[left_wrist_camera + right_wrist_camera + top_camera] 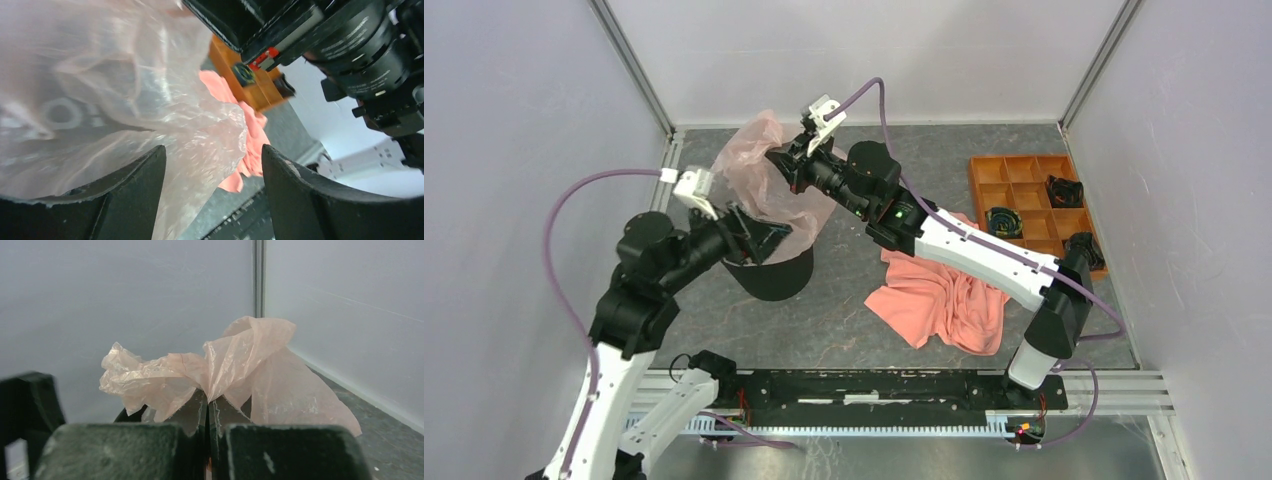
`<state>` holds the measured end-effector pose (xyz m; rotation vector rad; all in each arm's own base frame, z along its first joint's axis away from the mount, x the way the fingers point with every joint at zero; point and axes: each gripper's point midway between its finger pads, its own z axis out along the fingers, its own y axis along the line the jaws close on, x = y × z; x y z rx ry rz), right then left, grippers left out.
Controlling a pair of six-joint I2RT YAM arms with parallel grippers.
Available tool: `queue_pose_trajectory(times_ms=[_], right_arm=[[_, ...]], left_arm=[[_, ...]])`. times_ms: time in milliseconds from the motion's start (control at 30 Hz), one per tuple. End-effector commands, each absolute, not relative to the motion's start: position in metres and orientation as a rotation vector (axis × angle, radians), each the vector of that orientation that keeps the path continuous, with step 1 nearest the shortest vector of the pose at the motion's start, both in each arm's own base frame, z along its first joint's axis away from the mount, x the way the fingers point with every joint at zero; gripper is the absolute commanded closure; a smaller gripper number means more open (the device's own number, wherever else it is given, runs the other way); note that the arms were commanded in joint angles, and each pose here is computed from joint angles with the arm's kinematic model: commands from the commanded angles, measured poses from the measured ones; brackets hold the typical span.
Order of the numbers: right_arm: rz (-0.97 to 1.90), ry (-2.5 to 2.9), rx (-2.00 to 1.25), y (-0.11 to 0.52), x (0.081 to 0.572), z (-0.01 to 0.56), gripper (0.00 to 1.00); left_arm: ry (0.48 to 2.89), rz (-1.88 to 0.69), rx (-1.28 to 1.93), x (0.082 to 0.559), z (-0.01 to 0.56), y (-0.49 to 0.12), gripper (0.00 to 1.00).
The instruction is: Put the trash bags into the trash bin
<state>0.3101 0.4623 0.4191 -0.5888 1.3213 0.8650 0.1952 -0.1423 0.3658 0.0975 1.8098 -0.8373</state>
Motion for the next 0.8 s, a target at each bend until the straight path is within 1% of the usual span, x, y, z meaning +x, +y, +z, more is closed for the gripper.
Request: queue_pose_trajectory(times_ms=[0, 67, 167, 267, 333, 433, 567, 700, 767], right_arm=[[0.987, 1.258, -0.516, 0.465, 0.302, 0.453, 0.99], [1.009, 1.256, -0.519, 0.464, 0.297, 0.455, 0.99], [1.015, 1.26, -0.516, 0.457, 0.292, 0.453, 0.99], [1.008, 1.271, -0.522, 0.45, 0.288, 0.448, 0.99], [1.002, 1.282, -0.527, 0.449, 0.288, 0.443, 0.99], [1.015, 1.297, -0.581, 0.461, 0.286, 0.431, 0.99], [1.023, 1.335, -0.692, 0.482, 0.286, 0.401, 0.99], [1.003, 1.382, -0.82, 0.5, 0.286, 0.371, 0.99], [0.967, 1.403, -0.868, 0.502, 0.288, 0.359, 0.99]], left_arm=[[1.783, -1.099, 0.161, 0.203, 0.371, -0.183, 0.25], [1.853, -0.983, 0.017, 0.231, 0.351, -0.171, 0.25], [1.939, -0.705, -0.224, 0.27, 0.316, -0.135, 0.27], [2.005, -0.442, -0.373, 0.294, 0.281, -0.102, 0.28], [2.048, -0.345, -0.397, 0.301, 0.261, -0.093, 0.3], [2.102, -0.262, -0.413, 0.304, 0.236, -0.085, 0.33], [2.113, -0.191, -0.439, 0.296, 0.216, -0.072, 0.34], [2.102, -0.248, -0.404, 0.281, 0.214, -0.075, 0.34], [2.09, -0.305, -0.35, 0.273, 0.221, -0.082, 0.3]])
